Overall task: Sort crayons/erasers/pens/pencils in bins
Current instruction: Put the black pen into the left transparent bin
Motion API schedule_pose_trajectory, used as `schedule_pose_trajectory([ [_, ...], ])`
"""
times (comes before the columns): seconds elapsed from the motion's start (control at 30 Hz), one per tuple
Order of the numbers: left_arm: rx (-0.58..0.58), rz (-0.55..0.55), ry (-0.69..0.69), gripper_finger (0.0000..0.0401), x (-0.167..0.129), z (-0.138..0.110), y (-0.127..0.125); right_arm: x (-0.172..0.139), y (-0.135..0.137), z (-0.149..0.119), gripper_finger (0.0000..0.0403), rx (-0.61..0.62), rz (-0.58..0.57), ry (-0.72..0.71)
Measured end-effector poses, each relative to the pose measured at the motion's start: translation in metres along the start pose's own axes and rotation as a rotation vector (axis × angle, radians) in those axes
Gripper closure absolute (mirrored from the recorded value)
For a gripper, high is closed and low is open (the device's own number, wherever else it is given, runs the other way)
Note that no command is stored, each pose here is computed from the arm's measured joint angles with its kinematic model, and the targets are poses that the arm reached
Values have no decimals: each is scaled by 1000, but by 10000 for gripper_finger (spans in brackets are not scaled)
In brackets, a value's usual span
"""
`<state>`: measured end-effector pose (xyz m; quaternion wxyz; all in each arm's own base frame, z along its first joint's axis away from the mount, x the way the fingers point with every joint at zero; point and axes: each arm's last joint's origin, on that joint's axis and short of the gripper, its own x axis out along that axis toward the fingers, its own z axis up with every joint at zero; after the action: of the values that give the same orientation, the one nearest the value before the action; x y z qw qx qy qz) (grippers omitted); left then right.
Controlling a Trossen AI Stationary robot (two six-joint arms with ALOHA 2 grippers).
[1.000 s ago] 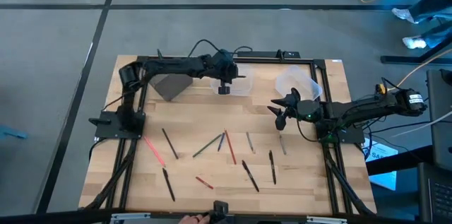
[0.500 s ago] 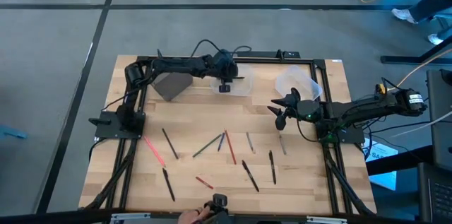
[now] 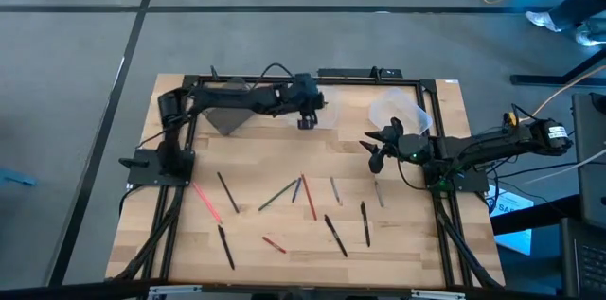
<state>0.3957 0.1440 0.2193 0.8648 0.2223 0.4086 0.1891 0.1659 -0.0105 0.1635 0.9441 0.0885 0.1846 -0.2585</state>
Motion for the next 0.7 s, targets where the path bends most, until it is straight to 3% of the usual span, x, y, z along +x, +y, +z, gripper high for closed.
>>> schedule_pose_trajectory([
  [0.07,-32,-81,-87,290,-16,15,-12,0,0,0,231,0,-1,-1],
  [0.17,-91,-342,-220,290,-32,32,-39,0,0,1,231,0,-5,-7],
  [0.23,-75,-522,-288,290,-39,41,-63,0,0,1,231,1,-4,-10],
  [0.3,-37,-633,-345,290,-44,49,-91,0,0,1,231,4,-11,-17],
  [0.53,108,-823,-479,285,-46,62,-190,0,1,6,231,26,10,-54],
  [0.7,121,-913,-431,277,-41,59,-229,0,2,5,231,25,10,-53],
])
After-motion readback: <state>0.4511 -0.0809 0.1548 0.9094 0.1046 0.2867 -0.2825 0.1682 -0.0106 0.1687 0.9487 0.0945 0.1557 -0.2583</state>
